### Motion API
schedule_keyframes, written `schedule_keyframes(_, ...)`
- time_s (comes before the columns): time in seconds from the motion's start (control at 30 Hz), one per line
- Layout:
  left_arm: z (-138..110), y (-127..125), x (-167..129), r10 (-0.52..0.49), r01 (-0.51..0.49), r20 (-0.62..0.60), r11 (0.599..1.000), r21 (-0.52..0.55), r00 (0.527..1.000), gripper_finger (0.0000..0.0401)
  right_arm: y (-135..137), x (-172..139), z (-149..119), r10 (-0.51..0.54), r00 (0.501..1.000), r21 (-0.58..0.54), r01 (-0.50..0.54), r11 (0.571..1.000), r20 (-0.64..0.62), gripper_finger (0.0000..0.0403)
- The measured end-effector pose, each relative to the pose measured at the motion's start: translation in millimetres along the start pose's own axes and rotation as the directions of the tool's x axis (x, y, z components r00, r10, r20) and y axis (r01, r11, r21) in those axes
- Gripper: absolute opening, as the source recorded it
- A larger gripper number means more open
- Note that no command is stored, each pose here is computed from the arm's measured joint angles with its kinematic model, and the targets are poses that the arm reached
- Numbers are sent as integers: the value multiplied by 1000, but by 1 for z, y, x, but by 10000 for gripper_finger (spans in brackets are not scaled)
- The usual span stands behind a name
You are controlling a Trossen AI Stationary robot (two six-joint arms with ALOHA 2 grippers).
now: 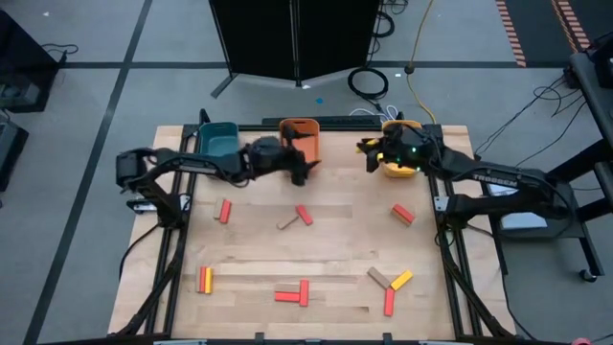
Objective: Sort blocks
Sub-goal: Put the yellow block into the yellow bin
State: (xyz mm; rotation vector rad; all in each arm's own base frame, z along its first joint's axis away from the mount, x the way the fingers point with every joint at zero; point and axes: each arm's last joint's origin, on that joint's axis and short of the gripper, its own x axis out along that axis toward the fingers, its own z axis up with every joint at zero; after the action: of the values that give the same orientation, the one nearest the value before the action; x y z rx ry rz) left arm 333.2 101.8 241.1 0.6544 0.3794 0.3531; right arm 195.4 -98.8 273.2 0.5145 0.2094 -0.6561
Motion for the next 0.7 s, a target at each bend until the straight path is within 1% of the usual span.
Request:
schedule_keyframes(0.1, -15, 13, -13, -8, 11, 23, 992, -126, 1000, 392, -20, -4, -4, -185, 981, -4, 186, 983, -55, 100)
schedule_keyframes(0.17, -26, 17, -23, -44, 50, 34, 979, -199, 998, 392, -32, -5, -6, -302, 950, -3, 303, 953, -79, 100)
schedule_keyframes(0.2, -28, 18, -26, -50, 63, 61, 972, -226, 997, 392, -38, -7, -7, -355, 930, -3, 356, 934, -95, 100)
schedule_keyframes(0.27, -31, 21, -36, -61, 88, 107, 960, -266, 992, 392, -48, -7, -8, -430, 895, 8, 434, 901, -122, 100)
schedule_keyframes(0.4, -30, 21, -51, -87, 146, 197, 939, -311, 976, 393, -64, -4, -9, -502, 850, 19, 511, 859, -157, 100)
schedule_keyframes(0.53, -26, 20, -61, -150, 243, 286, 913, -327, 947, 393, -75, -2, -9, -547, 818, 33, 560, 828, -181, 100)
schedule_keyframes(0.6, -28, 16, -65, -189, 285, 300, 903, -321, 935, 393, -79, -1, -9, -562, 805, 35, 577, 816, -187, 101)
schedule_keyframes(0.7, -33, 12, -68, -206, 300, 297, 899, -320, 932, 393, -85, -2, -10, -584, 783, 33, 603, 797, -213, 114)
